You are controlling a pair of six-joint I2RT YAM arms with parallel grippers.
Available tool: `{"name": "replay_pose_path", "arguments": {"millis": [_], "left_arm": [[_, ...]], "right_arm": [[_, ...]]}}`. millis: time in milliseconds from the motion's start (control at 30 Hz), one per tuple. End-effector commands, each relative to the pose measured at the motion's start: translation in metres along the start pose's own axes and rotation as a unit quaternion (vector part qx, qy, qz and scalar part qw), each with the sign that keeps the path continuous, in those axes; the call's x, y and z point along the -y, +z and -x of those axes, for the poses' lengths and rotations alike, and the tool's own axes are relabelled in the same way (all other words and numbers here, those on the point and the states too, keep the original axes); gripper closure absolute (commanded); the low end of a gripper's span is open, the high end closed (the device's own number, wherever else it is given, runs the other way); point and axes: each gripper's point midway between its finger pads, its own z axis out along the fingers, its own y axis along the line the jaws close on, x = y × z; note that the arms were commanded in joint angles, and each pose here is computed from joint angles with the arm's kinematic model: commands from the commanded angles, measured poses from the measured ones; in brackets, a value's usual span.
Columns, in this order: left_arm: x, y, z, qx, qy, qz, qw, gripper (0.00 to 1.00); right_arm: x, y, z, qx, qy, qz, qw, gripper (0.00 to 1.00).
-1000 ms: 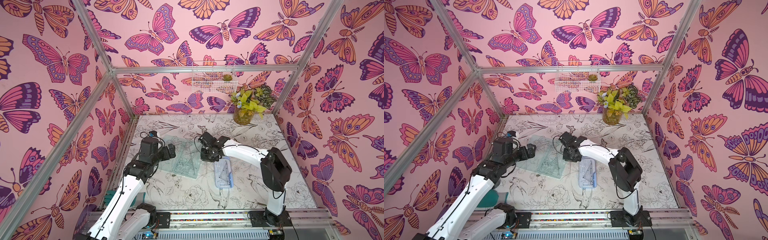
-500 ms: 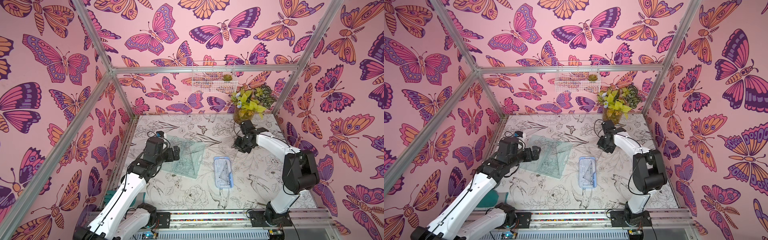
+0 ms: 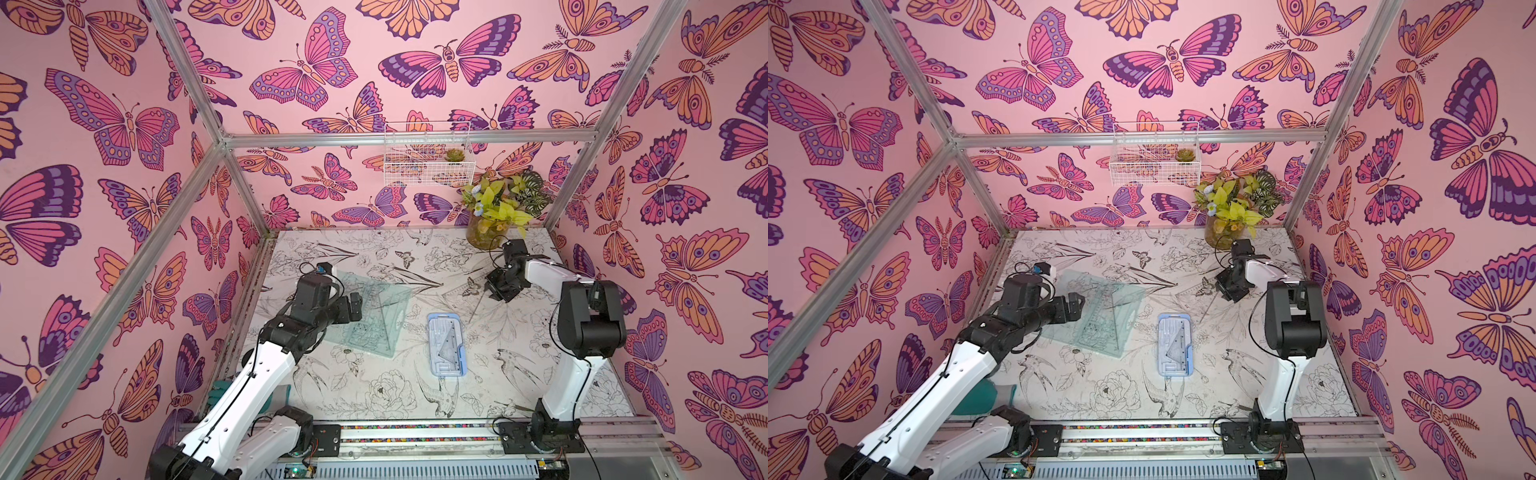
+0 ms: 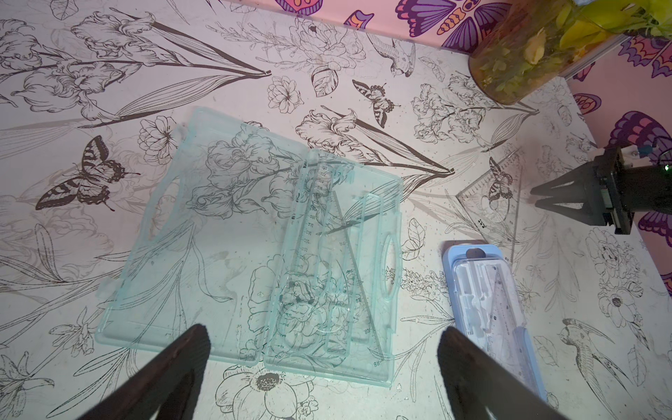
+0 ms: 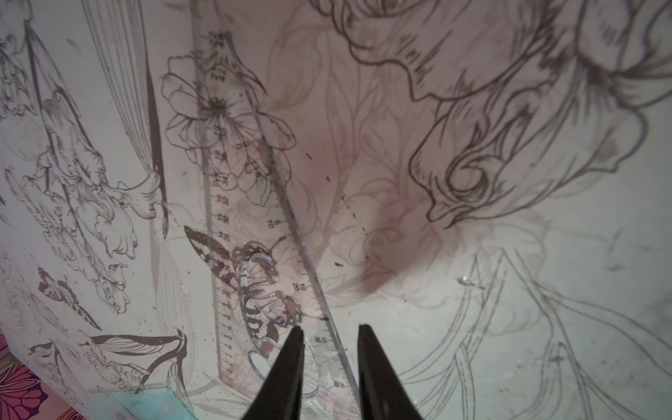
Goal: Open the ruler set and take out the ruler
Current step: Place the ruler at the center of the board, then move the ruler set box to the center of the board.
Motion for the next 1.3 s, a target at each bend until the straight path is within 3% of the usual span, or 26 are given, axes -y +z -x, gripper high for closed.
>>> {"name": "replay_pose_path", "arguments": {"millis": [0, 200, 300, 367, 467, 633, 800, 1000, 1267], "left_arm": [[0.0, -0.003, 0.001, 0.002, 0.004, 0.005, 1.0, 0.0], [-0.01, 0.0, 0.004, 0.02, -0.063, 0.008, 0.998, 0.0], [-0.014, 0.002, 0.006, 0.019, -0.093, 0.005, 0.996, 0.0], [-0.011, 0.004, 0.005, 0.01, -0.095, -0.009, 0.995, 0.0], [-0.01, 0.002, 0.004, 0.002, -0.097, -0.018, 0.995, 0.0], [-0.019, -0.006, 0.008, 0.005, -0.075, 0.007, 0.997, 0.0], [-0.022, -0.004, 0.016, 0.002, -0.064, 0.023, 0.998, 0.0], [-0.021, 0.003, 0.021, -0.002, -0.057, 0.026, 0.998, 0.0], [-0.028, -0.003, 0.016, 0.004, -0.056, 0.039, 0.998, 0.0]], "right_arm": [[-0.012, -0.015, 0.005, 0.022, -0.012, 0.017, 1.0, 0.71], [-0.04, -0.05, -0.004, 0.045, -0.111, 0.038, 0.992, 0.64], [-0.054, -0.064, -0.038, 0.042, -0.222, 0.019, 0.974, 0.56], [-0.05, -0.066, -0.069, 0.042, -0.29, -0.018, 0.956, 0.45], [-0.034, -0.057, -0.118, 0.023, -0.35, -0.033, 0.936, 0.36], [0.01, -0.045, -0.184, -0.037, -0.397, -0.03, 0.917, 0.31], [0.039, -0.043, -0.195, -0.039, -0.435, -0.07, 0.897, 0.24], [0.038, -0.034, -0.203, -0.055, -0.444, -0.053, 0.893, 0.22], [0.03, -0.015, -0.231, -0.109, -0.417, 0.003, 0.902, 0.21]]}}
